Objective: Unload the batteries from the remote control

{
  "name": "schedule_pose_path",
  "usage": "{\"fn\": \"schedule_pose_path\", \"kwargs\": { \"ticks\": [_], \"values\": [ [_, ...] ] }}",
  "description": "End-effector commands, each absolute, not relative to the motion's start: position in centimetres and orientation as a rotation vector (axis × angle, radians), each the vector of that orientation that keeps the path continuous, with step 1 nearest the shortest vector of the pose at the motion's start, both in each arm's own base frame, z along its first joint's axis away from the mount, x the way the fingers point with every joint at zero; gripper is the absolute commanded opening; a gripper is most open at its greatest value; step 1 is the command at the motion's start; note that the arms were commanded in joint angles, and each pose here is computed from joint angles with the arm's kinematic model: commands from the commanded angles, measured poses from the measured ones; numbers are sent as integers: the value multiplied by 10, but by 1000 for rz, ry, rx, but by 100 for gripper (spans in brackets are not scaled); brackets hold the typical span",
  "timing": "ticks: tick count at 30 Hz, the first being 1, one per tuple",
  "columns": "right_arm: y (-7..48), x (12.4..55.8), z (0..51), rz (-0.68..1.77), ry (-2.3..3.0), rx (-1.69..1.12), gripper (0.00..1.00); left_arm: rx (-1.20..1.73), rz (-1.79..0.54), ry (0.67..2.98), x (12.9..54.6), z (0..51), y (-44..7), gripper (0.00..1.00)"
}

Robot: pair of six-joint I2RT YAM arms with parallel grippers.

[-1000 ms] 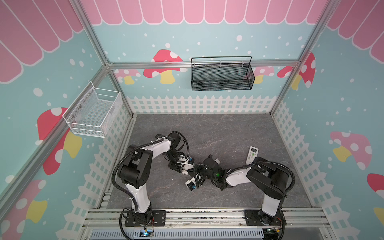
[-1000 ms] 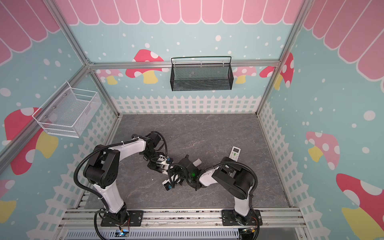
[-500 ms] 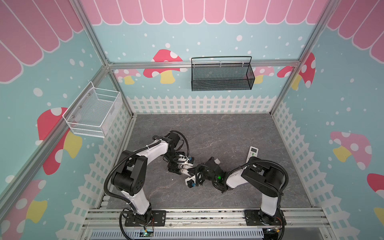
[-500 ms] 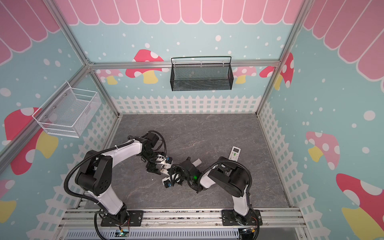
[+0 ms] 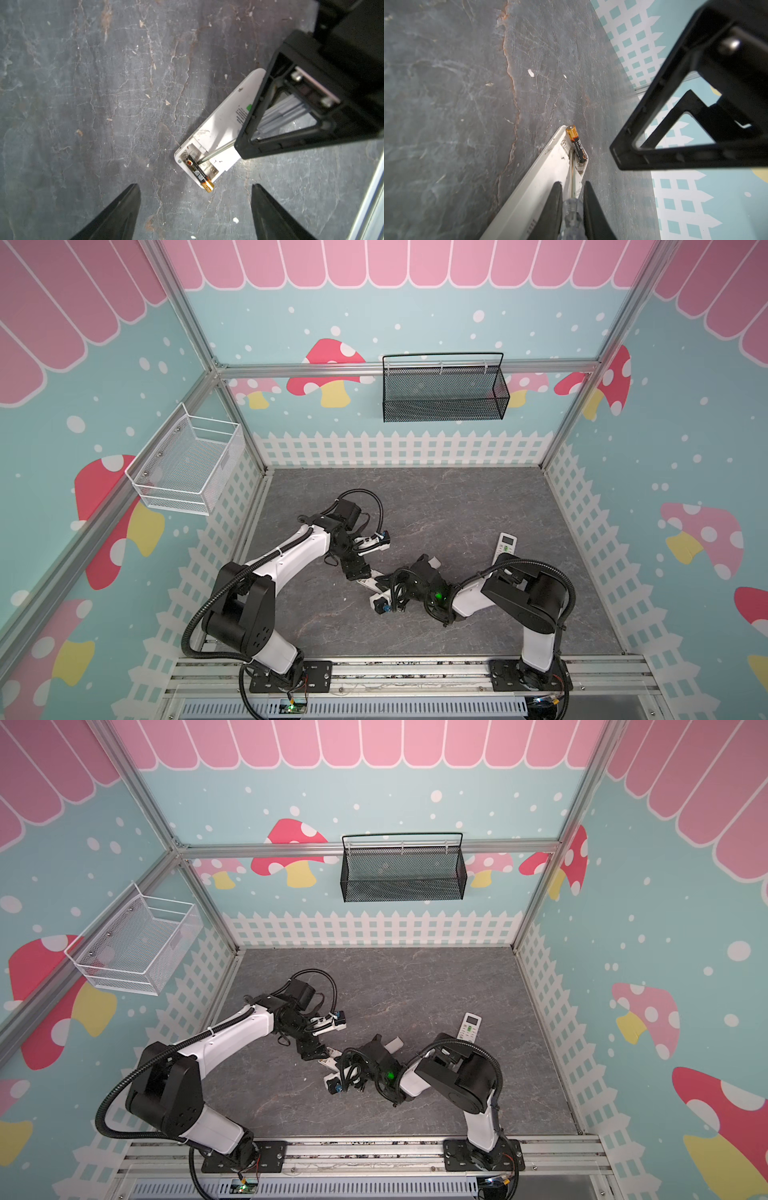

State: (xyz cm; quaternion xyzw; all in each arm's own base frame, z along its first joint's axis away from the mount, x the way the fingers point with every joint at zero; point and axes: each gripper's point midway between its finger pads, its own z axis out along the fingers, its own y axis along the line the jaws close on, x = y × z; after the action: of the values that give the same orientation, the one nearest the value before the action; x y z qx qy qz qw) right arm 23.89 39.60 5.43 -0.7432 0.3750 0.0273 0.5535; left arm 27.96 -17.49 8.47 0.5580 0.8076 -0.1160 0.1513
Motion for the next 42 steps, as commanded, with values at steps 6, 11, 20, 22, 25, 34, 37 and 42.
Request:
{"fn": "schedule_pose_path", "kwargs": {
  "ticks": [6,11,20,22,25,34,37,42],
  "values": [
    [381,235,23,49,965,-1823,0,1334,-193,2502,292,57,-165,79],
    [382,238,32,40,973,-1792,0,1357,-151,2526,286,42,-159,79],
    [380,238,26,23,973,-1806,0,1367,-118,2557,288,26,-159,66],
    [380,237,24,19,970,-1816,0,1356,-93,2571,291,23,-157,61],
    [379,238,30,20,983,-1792,0,1348,-49,2575,298,23,-154,48],
    [376,241,30,-3,995,-1778,0,1343,-64,2577,299,26,-157,15],
    [379,243,46,-7,981,-1748,0,1336,-58,2578,300,28,-157,8],
    [377,248,66,-25,989,-1699,0,1313,-62,2548,305,42,-161,4]
  ]
}}
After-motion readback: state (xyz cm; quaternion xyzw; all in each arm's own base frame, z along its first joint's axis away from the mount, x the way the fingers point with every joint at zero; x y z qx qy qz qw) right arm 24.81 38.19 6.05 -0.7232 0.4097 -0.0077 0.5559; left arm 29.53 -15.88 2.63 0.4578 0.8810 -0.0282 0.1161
